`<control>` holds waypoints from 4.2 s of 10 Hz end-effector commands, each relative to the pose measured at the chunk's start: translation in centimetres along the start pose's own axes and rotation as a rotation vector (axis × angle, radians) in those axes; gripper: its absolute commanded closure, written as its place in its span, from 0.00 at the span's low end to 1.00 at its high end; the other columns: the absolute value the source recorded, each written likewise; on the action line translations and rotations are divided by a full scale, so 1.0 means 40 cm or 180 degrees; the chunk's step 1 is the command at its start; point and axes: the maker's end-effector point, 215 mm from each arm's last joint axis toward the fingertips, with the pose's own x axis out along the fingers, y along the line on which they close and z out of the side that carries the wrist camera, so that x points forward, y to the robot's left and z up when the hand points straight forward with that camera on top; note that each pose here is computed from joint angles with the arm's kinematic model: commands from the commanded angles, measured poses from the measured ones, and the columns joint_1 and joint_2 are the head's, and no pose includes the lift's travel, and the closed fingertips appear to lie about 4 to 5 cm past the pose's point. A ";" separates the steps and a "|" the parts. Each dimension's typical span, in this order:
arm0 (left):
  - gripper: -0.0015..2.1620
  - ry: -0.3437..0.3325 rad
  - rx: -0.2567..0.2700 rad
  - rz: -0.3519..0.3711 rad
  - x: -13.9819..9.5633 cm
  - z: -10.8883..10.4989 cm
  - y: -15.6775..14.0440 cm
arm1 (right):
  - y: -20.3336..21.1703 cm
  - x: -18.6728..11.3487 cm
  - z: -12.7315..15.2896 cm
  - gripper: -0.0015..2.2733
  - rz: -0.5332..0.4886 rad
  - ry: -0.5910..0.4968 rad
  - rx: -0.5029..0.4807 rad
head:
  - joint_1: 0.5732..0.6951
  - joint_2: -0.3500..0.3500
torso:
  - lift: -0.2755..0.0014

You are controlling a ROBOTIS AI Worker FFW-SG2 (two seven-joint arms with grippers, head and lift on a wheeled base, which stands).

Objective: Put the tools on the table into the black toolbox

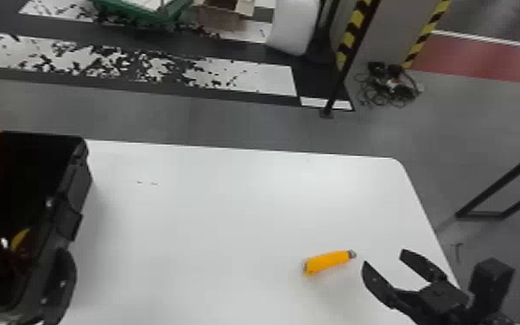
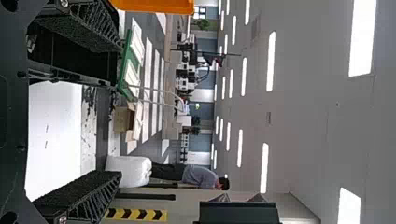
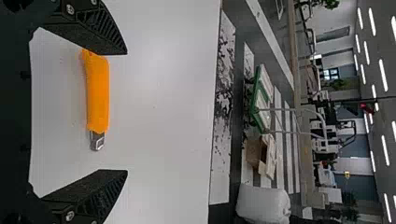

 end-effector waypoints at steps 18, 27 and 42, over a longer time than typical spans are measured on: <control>0.03 0.0001 0.0003 -0.0015 0.004 0.001 0.001 | 0.315 0.288 -0.074 0.05 0.0174 0.0980 0.0358 | 1.00 0.59 | 0.85; 0.03 -0.0002 0.0014 -0.0032 0.007 0.003 0.001 | 0.291 0.287 -0.152 0.05 0.0084 0.1246 0.0496 | 1.00 0.61 | 0.85; 0.03 -0.0006 0.0017 -0.0037 0.010 0.007 0.005 | 0.276 0.283 -0.161 0.05 0.0052 0.1377 0.0676 | 1.00 0.59 | 0.85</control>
